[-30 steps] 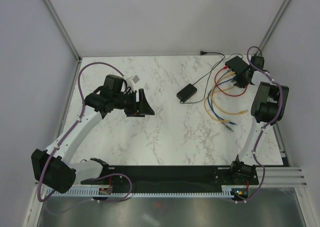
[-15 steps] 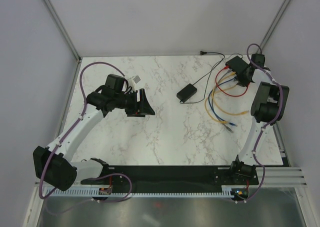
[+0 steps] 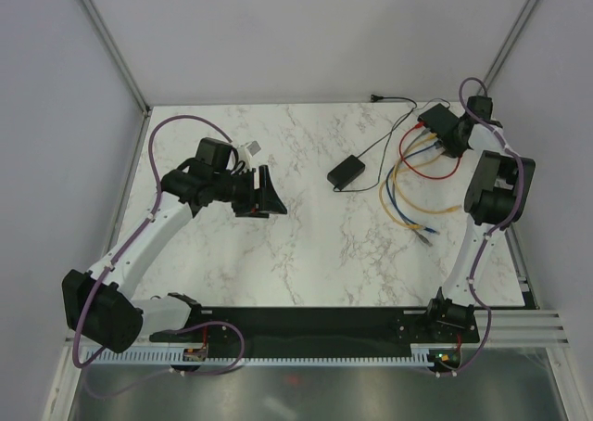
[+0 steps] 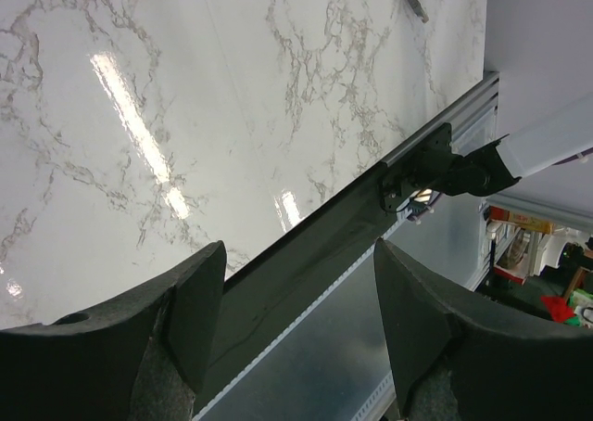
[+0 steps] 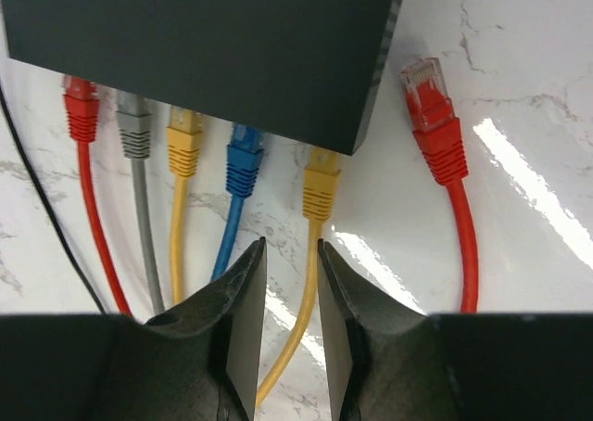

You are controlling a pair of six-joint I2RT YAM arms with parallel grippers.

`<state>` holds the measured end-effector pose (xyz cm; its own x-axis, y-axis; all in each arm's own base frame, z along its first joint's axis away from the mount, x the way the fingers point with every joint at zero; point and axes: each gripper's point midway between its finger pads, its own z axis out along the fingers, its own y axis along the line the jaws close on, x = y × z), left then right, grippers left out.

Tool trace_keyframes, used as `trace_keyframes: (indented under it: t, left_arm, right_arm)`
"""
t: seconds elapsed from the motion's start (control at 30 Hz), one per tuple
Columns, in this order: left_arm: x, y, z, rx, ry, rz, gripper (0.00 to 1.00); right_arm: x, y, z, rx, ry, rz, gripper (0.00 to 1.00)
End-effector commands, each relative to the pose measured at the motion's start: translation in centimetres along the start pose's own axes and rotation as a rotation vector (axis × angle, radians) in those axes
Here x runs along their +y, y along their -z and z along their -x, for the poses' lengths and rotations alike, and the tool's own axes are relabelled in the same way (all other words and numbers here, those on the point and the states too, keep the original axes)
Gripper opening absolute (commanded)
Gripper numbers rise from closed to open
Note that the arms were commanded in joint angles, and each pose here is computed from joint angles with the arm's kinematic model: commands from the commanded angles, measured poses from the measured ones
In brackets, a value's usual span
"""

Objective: Pull the plug from the switch port

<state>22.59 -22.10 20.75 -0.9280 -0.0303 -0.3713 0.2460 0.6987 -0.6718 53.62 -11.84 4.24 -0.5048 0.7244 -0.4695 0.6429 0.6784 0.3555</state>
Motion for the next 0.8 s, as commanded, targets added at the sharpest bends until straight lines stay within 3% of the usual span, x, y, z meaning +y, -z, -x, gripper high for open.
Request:
trace_keyframes:
  t: [0.0,0.17,0.43,0.6,0.77]
  left_arm:
    - [-0.7,0.7,0.7,-0.020,-0.049,-0.001,0.72]
    - [-0.7,0.6,0.9,-0.013,-0.052,-0.004,0.72]
    - [-0.6,0.4,1.1,-0.008,-0.053,0.000,0.72]
    - [-0.8,0.5,1.3,-0.017,-0.061,0.000,0.72]
    - [-0.8,0.0,1.7,0.000,-0.064,-0.007,0.72]
  right_arm:
    - [-1.0,-0.1,0.7,-0.022,0.012,-0.057,0.36]
    - [-1.8,-0.5,0.4,-0.017,0.032,-0.086,0.35]
    - [-1.6,-1.6,-0.7,0.013,0.058,-0.082,0.22]
    - [-0.9,-1.1,-1.4,0.028,0.040,-0.063,0.00]
    - [-1.2,0.2,-4.0,0.068,-0.029,-0.074,0.00]
